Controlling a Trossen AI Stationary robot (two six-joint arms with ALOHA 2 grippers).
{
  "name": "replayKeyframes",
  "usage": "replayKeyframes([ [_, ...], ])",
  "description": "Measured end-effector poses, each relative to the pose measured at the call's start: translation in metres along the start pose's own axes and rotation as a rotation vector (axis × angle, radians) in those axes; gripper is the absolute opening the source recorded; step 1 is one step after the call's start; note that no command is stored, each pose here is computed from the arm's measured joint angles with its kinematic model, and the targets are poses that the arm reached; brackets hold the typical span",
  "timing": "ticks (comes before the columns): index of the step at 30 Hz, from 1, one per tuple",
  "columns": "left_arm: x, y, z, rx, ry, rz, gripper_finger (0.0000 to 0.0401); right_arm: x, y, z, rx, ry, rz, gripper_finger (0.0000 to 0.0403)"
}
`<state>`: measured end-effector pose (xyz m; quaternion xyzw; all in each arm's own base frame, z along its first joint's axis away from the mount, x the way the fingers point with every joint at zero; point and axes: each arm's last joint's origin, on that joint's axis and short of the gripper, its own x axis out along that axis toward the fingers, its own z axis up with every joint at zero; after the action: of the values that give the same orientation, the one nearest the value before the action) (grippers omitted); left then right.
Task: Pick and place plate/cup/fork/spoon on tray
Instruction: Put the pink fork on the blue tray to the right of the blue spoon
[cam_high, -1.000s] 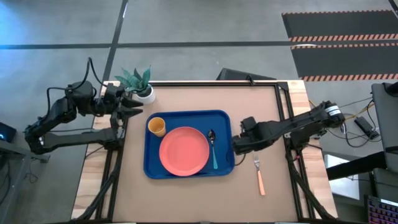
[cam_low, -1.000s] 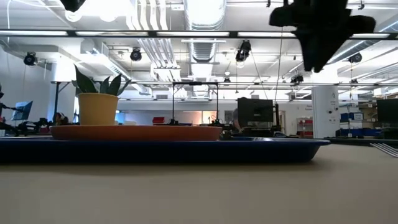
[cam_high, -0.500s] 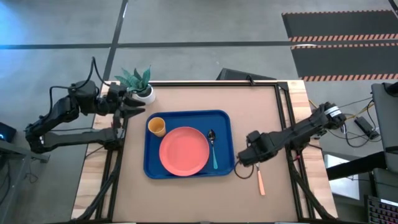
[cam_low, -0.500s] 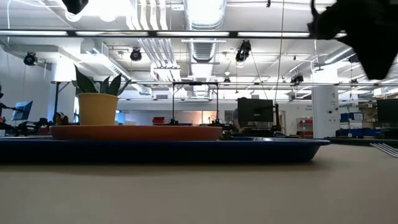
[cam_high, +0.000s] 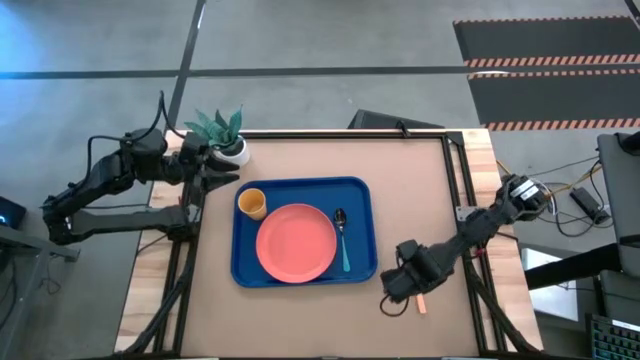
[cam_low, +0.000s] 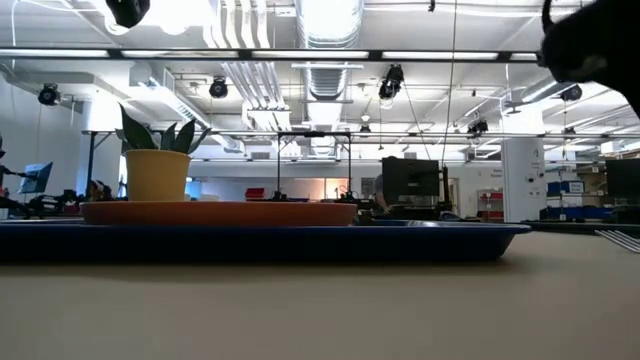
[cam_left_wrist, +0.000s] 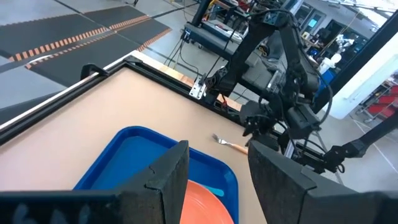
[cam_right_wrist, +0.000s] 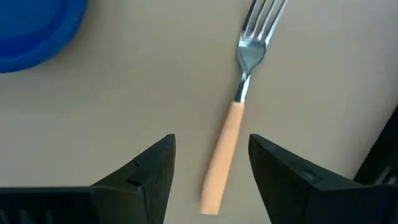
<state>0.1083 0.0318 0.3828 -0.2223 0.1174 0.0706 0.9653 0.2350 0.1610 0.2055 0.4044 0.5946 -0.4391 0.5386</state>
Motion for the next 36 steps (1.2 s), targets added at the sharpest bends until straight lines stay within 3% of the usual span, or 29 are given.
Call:
replayKeyframes([
  [8,-0.010,-0.002,-0.001,0.049,-0.029,-0.013,0.0149,0.024,0.006,-0.015,0.029,0.072,-0.105,0.0194],
  [20,-0.020,-0.005,-0.002,0.058,-0.053,-0.023,0.0149,0.036,0.002,-0.013,0.041,0.055,-0.126,0.0194],
  [32,-0.020,-0.005,-0.002,0.053,-0.053,-0.024,0.0149,0.069,-0.001,-0.009,0.045,0.090,-0.029,0.0192],
  [36,-0.020,-0.005,-0.002,0.052,-0.053,-0.024,0.0149,0.070,-0.002,-0.009,0.045,0.089,-0.028,0.0170],
])
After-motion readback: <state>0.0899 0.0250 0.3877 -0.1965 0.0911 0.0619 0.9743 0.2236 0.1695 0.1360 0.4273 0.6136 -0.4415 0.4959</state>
